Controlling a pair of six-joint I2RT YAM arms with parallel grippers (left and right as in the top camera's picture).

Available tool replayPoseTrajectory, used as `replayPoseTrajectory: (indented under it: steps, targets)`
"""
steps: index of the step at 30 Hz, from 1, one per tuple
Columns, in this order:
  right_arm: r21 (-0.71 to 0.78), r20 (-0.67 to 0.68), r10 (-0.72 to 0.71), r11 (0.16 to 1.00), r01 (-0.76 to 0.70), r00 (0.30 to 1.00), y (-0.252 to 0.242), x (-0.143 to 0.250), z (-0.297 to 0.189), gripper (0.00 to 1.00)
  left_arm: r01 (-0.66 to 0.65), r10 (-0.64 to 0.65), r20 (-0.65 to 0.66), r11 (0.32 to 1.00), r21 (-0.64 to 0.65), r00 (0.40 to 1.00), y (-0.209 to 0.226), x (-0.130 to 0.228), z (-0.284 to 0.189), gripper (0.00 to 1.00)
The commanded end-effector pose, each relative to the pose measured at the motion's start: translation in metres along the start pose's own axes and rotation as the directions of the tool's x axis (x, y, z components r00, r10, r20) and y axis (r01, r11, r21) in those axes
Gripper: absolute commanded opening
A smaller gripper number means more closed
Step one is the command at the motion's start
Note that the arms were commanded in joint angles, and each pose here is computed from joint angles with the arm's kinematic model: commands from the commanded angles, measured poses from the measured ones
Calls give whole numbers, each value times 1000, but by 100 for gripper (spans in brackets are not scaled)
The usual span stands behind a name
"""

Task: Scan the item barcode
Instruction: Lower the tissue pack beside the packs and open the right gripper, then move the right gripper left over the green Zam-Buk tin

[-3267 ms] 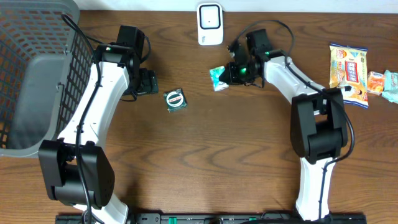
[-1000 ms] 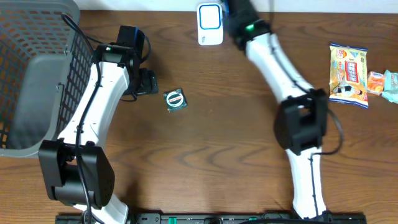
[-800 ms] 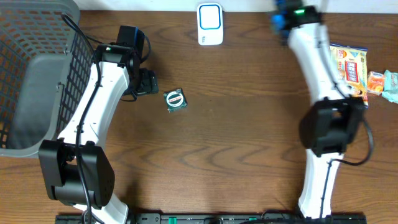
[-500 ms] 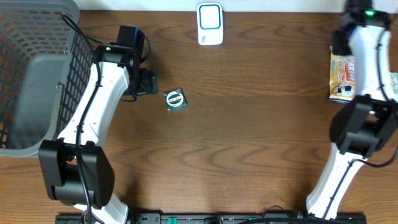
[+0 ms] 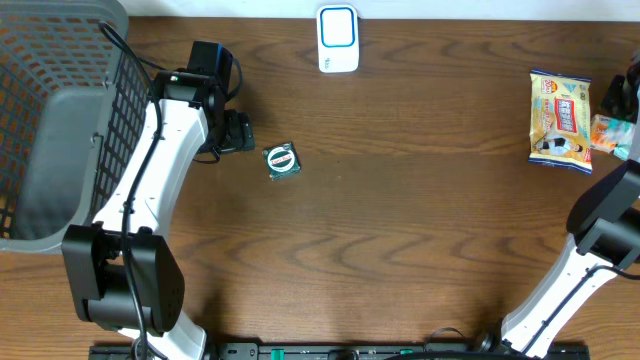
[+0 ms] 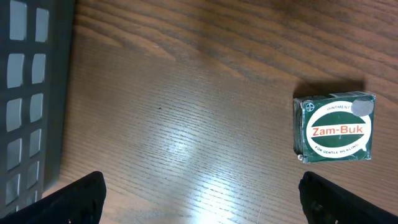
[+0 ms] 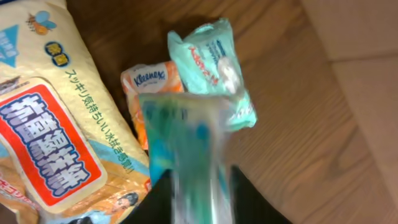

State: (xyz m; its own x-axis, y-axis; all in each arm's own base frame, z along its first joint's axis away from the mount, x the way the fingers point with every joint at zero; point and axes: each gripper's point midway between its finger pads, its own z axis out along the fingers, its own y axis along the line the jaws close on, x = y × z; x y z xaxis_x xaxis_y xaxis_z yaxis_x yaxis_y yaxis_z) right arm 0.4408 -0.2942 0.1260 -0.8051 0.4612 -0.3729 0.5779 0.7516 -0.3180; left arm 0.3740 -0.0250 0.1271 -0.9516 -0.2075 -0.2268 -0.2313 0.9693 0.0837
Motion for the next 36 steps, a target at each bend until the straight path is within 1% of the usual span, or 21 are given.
replayPoseTrajectory:
  steps: [1,2,3,4,7,9,10,13,15,17,19,20,22,23,24,25,27,29,30,33,36]
  targets:
    - [-60,-19,7,998,-8,1000,11,8,8,44,-9,9,0,1000,-13,1000,3,1,0,98]
    - [-83,-22,5,997,-7,1000,16,9,11,52,-9,9,0,1000,-13,1000,3,1,0,98]
    - [-104,-25,4,995,-7,1000,20,11,13,63,-9,9,0,1000,-13,1000,3,1,0,98]
    - [-128,-31,1,992,-5,1000,26,13,15,69,-8,8,0,1000,-13,1000,3,1,0,98]
    - [-179,-36,-19,984,13,999,39,16,14,70,-9,9,0,1000,-13,1000,3,1,0,98]
    - [-262,-6,-71,963,67,997,58,13,1,73,-9,9,0,1000,-13,1000,3,1,0,98]
    - [-282,5,-70,957,69,998,62,11,-5,73,-9,9,0,1000,-13,1000,3,1,0,98]
    - [-373,56,-70,924,86,996,79,4,-33,74,-9,9,0,1000,-14,1000,3,1,0,98]
    - [-478,104,-66,872,109,992,98,-1,-62,75,-9,9,0,1000,-13,1000,3,1,0,98]
    - [-608,147,-65,781,142,987,122,-3,-96,76,-8,8,0,1000,-13,1000,3,1,0,98]
    - [-776,191,-62,602,190,980,153,0,-145,80,-8,8,0,1000,-14,1000,3,1,0,98]
    - [-833,206,-63,512,209,976,165,4,-166,84,-9,9,0,1000,-14,1000,3,1,0,98]
    - [-915,232,-73,322,243,970,187,13,-206,90,-9,9,0,1000,-13,1000,3,1,0,98]
    - [-934,241,-81,253,254,967,196,17,-220,90,-9,9,0,1000,-13,1000,3,1,0,98]
    - [-944,248,-92,202,262,964,204,22,-230,91,-9,9,0,1000,-13,1000,3,1,0,98]
    - [-948,252,-114,173,269,961,215,29,-236,92,-9,9,0,1000,-13,1000,3,1,0,98]
    - [-947,257,-158,155,281,953,236,42,-243,92,-9,9,0,1000,-13,1000,3,1,0,98]
    - [-943,259,-216,154,295,941,260,60,-247,92,-8,8,0,1000,-14,1000,3,1,0,98]
    - [-935,267,-281,156,318,922,288,81,-250,91,-9,9,0,1000,-13,1000,3,1,0,98]
    - [-915,285,-372,170,366,884,326,114,-253,87,-9,9,0,1000,-13,1000,3,1,0,98]
    - [-890,311,-447,173,422,839,359,145,-256,86,-9,9,0,1000,-14,1000,3,1,0,98]
